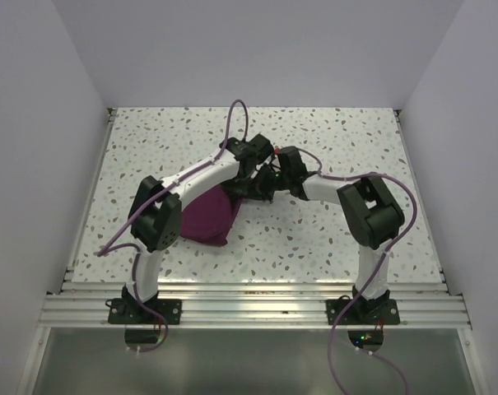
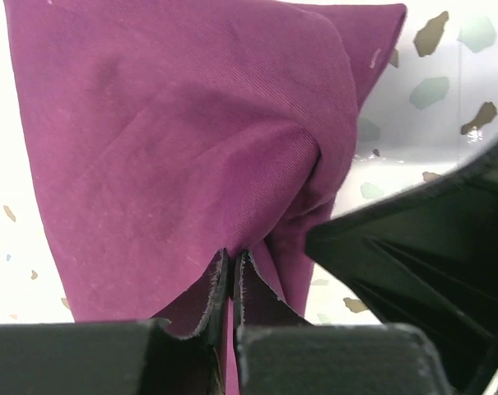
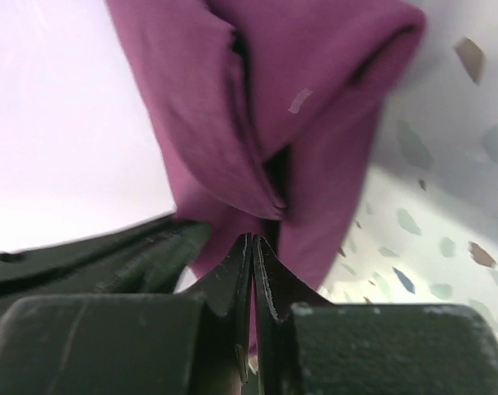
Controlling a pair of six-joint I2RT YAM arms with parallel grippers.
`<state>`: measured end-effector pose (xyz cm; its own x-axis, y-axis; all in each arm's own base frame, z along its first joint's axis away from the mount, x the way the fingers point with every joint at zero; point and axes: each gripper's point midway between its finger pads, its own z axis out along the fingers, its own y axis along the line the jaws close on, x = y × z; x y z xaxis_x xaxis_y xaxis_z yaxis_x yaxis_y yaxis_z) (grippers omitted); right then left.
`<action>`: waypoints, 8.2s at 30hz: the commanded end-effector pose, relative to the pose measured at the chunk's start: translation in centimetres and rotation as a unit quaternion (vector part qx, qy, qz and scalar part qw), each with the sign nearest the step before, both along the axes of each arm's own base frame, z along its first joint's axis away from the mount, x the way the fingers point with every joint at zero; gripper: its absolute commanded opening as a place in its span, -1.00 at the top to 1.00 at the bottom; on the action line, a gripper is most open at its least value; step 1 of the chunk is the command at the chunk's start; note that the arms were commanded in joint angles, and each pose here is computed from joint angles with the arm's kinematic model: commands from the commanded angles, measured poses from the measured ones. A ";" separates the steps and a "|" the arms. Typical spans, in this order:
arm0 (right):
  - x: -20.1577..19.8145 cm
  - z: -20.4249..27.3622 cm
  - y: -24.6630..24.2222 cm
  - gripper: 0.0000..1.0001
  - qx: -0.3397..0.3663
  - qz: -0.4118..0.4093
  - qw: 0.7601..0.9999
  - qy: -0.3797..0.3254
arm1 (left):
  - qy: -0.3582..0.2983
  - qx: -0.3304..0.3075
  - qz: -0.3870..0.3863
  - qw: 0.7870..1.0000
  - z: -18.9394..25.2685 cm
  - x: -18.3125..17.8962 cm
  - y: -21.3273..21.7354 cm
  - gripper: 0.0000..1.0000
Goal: Prepare the surgical pack
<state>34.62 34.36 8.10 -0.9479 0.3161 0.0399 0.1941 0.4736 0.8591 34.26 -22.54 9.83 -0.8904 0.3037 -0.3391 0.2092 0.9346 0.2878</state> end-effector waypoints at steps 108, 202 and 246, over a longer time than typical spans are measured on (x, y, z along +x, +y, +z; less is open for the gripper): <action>3.9 5.2 -5.8 1.00 -0.043 -0.008 0.992 -0.120 | 0.010 -0.201 -0.091 0.975 4.1 -5.3 -3.3 0.18; -4.2 1.1 -1.5 1.00 -0.083 0.022 0.994 -0.070 | -0.095 -0.160 -0.040 0.982 5.5 -13.3 -0.5 -0.09; -0.7 1.0 -2.1 1.00 0.000 0.136 0.989 -0.061 | -0.019 -0.308 -0.057 0.950 -0.1 -11.0 0.6 1.00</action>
<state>33.30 33.00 6.90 -0.9978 0.0622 0.0221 0.0480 0.4539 0.8897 23.00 -22.14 7.70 -0.8721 0.1095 -0.4769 0.2831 0.9079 -0.3091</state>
